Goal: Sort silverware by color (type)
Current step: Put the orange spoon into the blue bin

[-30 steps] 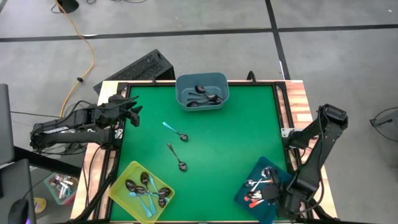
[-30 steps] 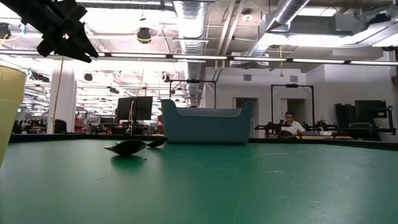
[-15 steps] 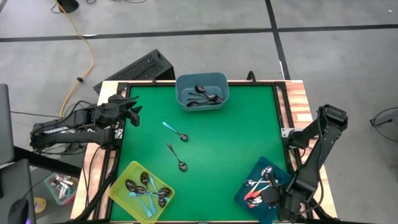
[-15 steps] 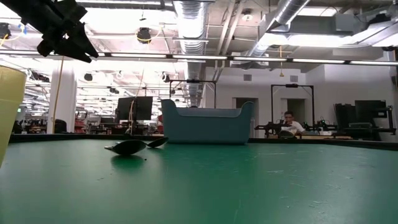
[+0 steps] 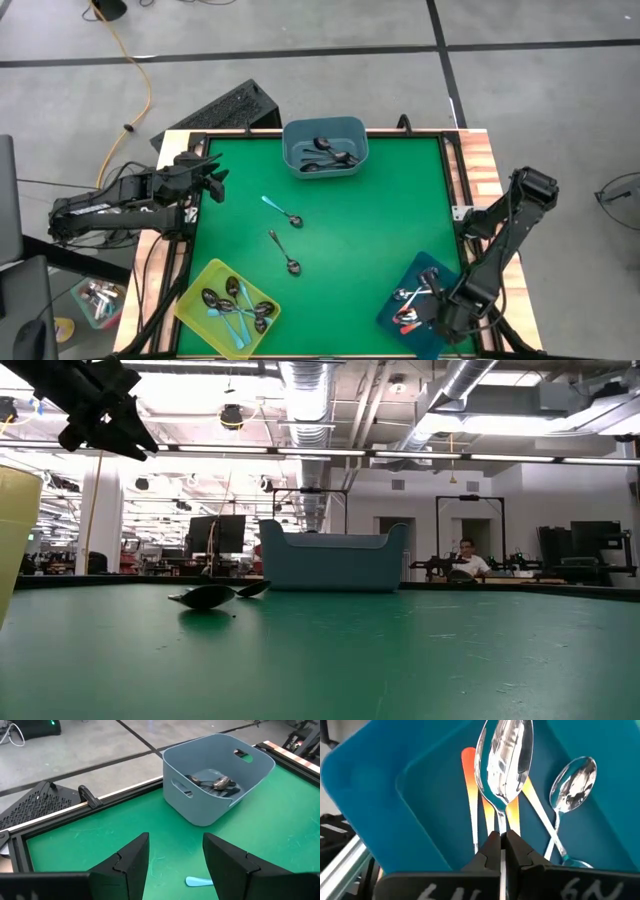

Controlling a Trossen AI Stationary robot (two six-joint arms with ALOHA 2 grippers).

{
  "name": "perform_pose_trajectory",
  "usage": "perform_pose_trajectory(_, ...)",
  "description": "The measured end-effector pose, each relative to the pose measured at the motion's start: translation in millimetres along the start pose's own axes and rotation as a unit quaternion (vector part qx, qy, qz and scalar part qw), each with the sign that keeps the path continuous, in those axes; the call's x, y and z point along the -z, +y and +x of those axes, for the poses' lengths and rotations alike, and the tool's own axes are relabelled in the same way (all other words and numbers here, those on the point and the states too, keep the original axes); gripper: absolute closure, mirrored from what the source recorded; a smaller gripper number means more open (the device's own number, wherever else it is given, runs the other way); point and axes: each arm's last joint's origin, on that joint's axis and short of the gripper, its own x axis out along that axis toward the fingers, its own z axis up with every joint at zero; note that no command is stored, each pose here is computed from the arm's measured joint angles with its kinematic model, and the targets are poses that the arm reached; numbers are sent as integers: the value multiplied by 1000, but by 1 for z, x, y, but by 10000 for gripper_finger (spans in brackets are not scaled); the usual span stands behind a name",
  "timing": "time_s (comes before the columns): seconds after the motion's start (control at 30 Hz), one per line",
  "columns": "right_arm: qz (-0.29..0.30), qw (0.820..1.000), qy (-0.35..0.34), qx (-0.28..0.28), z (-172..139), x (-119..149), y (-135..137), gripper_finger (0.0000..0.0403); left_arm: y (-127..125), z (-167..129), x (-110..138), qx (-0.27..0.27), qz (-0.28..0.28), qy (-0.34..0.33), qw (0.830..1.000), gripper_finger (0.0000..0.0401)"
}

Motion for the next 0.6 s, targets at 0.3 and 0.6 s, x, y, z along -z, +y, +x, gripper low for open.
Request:
perform_pose_trajectory(0.3, 21, 1000, 0, -6, 21, 6, -15, 393, 1, 0, 0, -11, 0, -6, 1000, 231)
perform_pose_trajectory(0.6, 18, 1000, 5, -14, 37, 14, -28, 393, 1, 0, 0, -11, -1, -7, 1000, 231)
